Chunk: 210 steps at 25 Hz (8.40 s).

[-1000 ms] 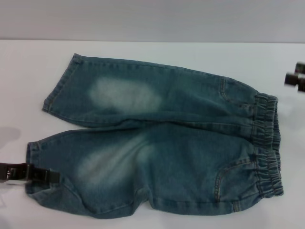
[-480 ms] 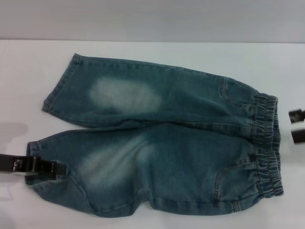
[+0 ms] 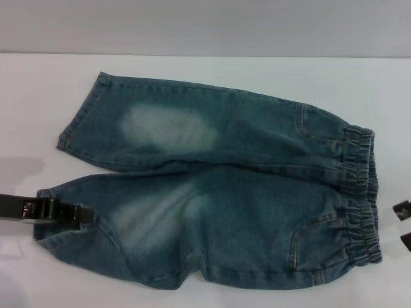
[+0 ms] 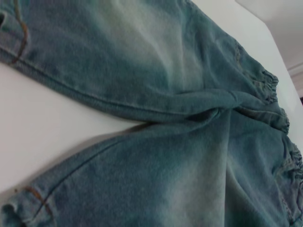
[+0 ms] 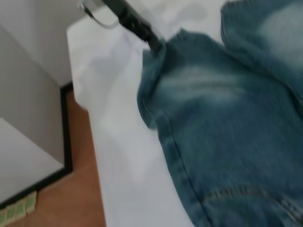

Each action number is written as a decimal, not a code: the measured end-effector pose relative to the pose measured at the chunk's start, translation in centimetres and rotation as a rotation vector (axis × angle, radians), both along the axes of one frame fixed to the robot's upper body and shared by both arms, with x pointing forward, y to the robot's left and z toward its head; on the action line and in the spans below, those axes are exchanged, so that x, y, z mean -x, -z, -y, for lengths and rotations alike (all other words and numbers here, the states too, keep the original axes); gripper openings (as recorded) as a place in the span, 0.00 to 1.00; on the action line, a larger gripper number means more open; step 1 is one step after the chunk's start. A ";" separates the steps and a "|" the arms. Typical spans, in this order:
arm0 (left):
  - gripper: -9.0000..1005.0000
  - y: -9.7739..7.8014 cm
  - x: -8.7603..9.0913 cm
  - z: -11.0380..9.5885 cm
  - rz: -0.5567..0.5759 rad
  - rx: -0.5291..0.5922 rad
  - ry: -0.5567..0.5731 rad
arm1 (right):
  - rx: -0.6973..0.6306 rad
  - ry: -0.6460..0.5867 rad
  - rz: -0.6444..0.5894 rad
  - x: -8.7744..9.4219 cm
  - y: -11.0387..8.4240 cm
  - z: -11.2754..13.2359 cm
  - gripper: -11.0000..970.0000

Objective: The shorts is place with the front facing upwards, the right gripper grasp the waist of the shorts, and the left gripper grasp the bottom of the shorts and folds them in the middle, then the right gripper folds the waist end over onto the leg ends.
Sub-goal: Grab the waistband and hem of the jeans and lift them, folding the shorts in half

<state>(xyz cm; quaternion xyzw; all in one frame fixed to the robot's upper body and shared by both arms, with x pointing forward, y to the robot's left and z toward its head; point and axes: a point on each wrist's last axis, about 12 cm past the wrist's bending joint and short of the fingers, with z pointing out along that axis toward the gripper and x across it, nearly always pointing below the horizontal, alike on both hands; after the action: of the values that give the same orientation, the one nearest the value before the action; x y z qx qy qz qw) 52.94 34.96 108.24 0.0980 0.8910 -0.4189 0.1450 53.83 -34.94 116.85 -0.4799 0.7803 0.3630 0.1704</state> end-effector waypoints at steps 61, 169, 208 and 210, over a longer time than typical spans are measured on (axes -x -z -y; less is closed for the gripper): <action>0.09 -0.7 -1.4 1.3 0.033 -0.002 0.037 | 0.344 -0.036 -0.084 -2.3 4.9 -5.5 0.62; 0.13 -3.2 -9.1 0.6 0.579 -0.082 -0.485 | -0.405 0.978 0.568 0.1 12.6 -1.5 0.01; 0.14 -1.4 -11.7 4.7 0.716 -0.251 -0.474 | -0.320 1.094 0.596 -1.9 14.7 -4.6 0.01; 0.14 -1.4 -11.8 4.9 0.722 -0.251 -0.472 | -0.320 1.097 0.597 -1.8 14.7 -4.6 0.01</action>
<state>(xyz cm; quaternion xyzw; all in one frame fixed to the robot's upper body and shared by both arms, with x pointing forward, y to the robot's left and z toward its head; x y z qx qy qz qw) 64.69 30.09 109.64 0.0488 0.8253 -0.2020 0.5250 55.65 -30.32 102.14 -0.0604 0.7674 0.1859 0.6106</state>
